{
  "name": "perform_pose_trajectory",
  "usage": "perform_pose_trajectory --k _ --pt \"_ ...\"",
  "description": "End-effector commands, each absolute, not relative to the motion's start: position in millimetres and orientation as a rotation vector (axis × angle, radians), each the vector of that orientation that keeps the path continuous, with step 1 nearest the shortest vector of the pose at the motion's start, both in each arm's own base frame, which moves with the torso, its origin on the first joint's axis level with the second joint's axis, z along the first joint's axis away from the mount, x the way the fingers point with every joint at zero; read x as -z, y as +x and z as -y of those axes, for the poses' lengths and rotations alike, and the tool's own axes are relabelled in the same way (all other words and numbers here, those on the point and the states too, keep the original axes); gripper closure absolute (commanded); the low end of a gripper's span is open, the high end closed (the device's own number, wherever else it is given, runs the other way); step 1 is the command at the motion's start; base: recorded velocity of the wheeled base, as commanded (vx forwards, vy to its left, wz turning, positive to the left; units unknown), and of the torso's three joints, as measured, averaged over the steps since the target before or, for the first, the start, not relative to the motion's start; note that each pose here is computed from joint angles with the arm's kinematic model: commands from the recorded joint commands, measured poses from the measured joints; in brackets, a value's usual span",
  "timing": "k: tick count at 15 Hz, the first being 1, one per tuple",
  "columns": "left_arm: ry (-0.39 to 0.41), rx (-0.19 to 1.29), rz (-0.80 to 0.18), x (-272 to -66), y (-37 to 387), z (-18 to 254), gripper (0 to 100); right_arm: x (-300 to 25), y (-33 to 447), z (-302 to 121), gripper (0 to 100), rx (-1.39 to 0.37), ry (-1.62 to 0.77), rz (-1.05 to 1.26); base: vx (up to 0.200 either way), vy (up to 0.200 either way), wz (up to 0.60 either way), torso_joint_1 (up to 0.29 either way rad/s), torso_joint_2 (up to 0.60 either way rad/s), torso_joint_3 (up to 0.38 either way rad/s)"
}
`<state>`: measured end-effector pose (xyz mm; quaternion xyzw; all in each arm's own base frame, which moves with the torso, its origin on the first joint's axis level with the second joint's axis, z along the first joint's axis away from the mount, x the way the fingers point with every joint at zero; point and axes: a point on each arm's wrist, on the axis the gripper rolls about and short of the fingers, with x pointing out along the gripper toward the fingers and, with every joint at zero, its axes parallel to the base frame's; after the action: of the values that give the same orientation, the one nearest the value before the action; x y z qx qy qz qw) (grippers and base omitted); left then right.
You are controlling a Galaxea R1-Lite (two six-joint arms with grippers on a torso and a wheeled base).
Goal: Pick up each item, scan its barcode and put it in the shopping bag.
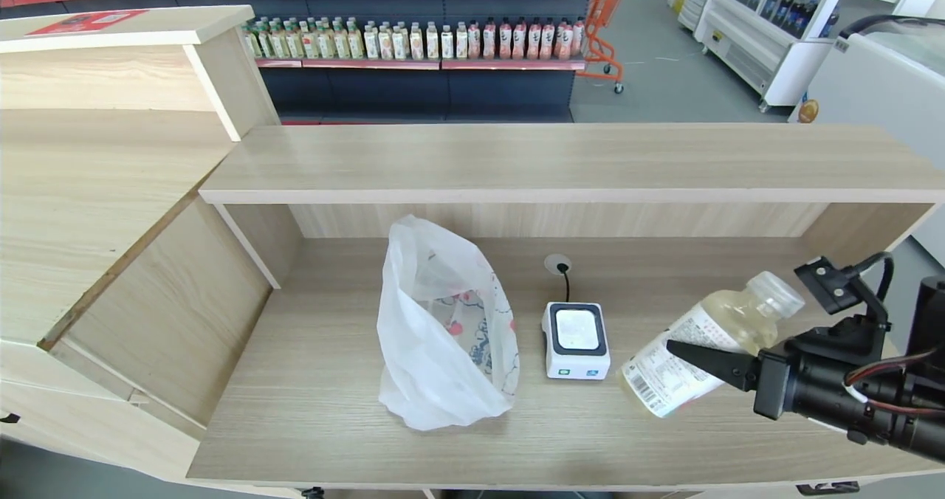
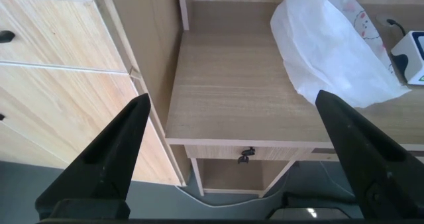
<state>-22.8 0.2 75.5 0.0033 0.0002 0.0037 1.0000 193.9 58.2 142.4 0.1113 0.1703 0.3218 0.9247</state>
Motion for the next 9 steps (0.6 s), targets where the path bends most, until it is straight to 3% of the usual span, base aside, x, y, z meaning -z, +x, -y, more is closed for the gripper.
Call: perform_pose_trajectory --k 1,9 --pt "0.006 -0.008 0.000 -75 -23 0 0 -133 201 -62 100 -0.666 0.231 -0.401 0.000 0.000 0.00 0.000 0.00 0.000" --pt "0.006 -0.006 0.000 -75 -23 0 0 -83 286 -148 100 -0.700 0.243 -0.466 0.000 0.000 0.00 0.000 0.00 0.000"
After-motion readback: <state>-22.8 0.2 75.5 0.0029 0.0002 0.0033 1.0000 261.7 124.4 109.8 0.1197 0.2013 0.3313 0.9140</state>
